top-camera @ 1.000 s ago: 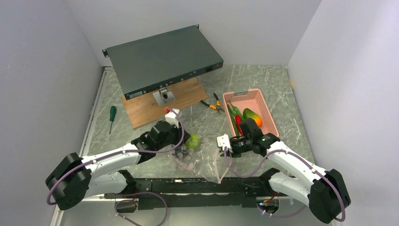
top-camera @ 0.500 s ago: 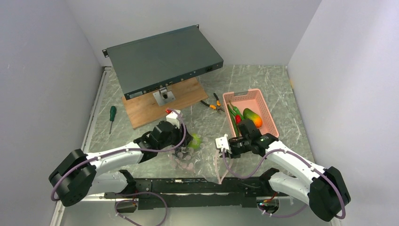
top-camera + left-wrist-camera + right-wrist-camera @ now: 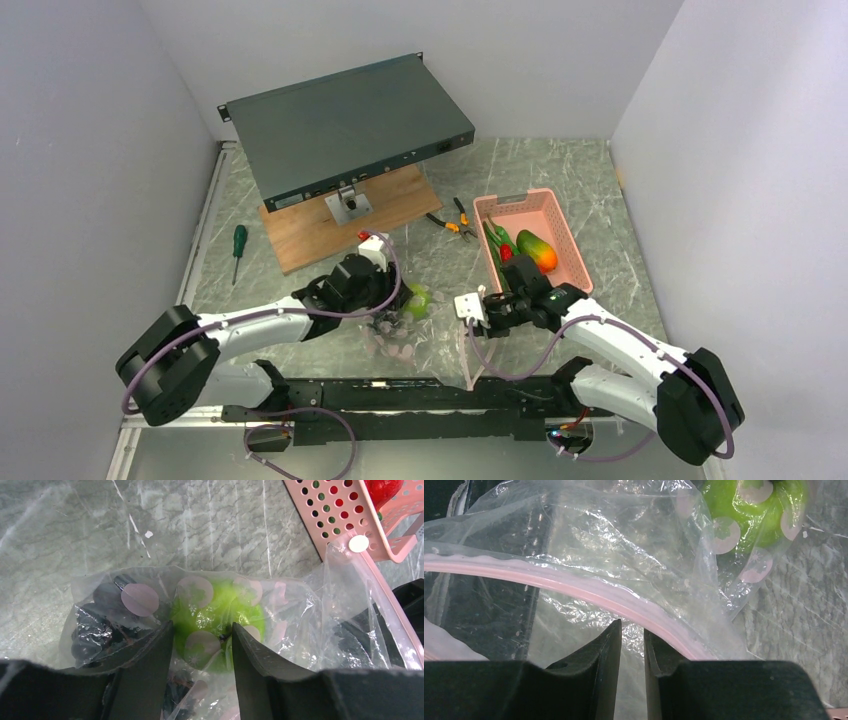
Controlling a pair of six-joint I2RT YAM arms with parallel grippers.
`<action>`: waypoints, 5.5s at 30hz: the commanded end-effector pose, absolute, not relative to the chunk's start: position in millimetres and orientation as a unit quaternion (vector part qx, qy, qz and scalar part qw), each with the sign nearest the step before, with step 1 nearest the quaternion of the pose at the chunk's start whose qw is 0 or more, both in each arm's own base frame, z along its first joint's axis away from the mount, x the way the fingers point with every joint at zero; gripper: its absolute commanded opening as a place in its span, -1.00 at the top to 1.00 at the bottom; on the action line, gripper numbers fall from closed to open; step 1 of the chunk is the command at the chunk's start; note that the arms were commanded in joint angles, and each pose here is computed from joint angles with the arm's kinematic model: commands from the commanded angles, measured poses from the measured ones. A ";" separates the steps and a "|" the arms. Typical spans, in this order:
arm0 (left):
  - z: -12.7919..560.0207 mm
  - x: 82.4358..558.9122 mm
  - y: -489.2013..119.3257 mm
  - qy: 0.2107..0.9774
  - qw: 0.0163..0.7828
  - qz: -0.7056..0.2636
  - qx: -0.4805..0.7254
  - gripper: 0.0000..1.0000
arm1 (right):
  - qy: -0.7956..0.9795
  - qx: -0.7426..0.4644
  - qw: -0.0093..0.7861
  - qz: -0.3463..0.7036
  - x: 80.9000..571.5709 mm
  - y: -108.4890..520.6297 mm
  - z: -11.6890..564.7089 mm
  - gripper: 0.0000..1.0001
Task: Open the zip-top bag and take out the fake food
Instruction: Pick up the fake fruit from the zipper food storage bag.
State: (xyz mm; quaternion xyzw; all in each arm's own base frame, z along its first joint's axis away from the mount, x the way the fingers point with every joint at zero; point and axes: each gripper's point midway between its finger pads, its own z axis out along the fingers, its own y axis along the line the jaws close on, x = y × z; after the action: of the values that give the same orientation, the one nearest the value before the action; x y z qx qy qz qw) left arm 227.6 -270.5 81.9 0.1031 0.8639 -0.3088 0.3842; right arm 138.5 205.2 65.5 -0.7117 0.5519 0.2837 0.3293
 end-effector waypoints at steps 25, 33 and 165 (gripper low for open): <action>72.4 193.5 -322.3 0.843 0.313 -0.423 0.107 0.98 | 0.583 -0.691 0.357 0.235 167.9 216.3 69.1 0.01; 70.1 186.4 -339.8 0.841 0.300 -0.433 0.123 1.00 | 0.591 -0.685 0.353 0.235 168.7 216.2 68.1 -0.30; 109.3 215.2 -266.7 0.872 0.409 -0.231 0.135 0.90 | 0.609 -0.580 0.451 0.298 181.5 169.4 189.0 0.82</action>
State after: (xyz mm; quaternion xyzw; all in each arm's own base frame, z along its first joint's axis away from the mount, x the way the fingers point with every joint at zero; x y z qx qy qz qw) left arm 203.8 -262.3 81.9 0.1443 0.8890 -0.2191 0.3752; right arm 175.6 170.4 160.3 -0.5804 0.6335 0.3036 0.4118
